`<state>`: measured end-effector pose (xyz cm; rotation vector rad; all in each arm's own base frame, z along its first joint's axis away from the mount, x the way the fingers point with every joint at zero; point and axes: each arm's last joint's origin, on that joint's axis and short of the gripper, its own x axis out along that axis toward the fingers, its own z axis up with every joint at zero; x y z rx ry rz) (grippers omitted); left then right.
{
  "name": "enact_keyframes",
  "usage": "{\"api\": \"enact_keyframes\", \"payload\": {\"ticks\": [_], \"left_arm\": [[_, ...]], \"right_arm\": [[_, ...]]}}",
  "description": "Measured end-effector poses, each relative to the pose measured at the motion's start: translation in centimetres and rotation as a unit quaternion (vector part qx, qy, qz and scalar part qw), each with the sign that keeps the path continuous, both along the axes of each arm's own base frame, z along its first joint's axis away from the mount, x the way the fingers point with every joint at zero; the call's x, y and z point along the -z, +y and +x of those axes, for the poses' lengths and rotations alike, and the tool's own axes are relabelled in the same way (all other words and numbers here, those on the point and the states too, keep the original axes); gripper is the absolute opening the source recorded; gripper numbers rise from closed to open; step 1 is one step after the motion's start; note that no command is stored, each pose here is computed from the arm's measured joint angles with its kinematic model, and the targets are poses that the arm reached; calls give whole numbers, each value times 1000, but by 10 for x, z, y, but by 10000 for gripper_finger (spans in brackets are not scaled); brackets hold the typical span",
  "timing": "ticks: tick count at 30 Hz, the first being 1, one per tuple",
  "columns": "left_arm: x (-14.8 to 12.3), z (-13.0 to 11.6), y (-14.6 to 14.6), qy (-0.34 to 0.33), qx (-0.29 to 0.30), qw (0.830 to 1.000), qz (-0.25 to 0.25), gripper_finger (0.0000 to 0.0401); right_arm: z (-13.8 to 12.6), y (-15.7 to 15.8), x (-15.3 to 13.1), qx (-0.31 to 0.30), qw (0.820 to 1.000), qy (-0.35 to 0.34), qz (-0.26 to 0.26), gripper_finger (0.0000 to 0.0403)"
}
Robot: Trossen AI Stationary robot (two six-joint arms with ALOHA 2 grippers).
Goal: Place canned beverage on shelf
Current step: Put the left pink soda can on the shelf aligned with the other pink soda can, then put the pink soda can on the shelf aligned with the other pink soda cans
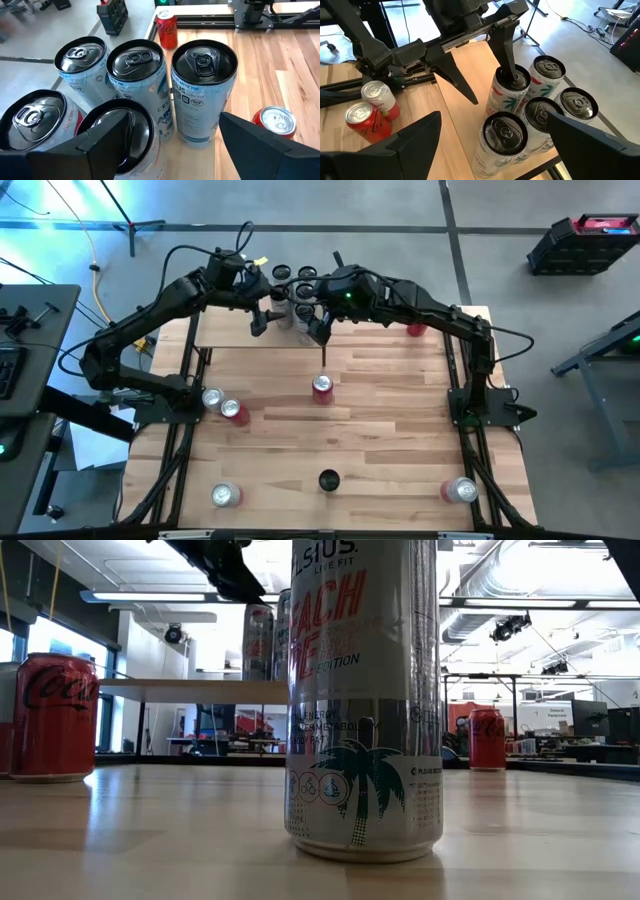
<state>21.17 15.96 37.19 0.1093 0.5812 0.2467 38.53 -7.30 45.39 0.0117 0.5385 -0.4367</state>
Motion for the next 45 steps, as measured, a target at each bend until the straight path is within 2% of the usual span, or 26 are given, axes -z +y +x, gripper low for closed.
{"api": "enact_keyframes", "payload": {"ticks": [10,20,31,39,45], "left_arm": [[-14,-6,-6,-41,0,999,27,302],[-38,-36,-30,-86,-16,996,18,302],[-37,-65,-73,-55,77,991,-92,302],[-25,-63,-106,22,116,977,-176,302],[-25,-53,-129,38,113,977,-177,302]], "right_arm": [[0,0,0,1,1000,0,1,349],[-2,-3,-2,-4,1000,5,-14,349],[-8,-4,-16,4,999,-8,-49,349],[-9,-4,-16,15,999,-10,-48,349],[-16,3,-19,4,999,-2,-42,349]]}}
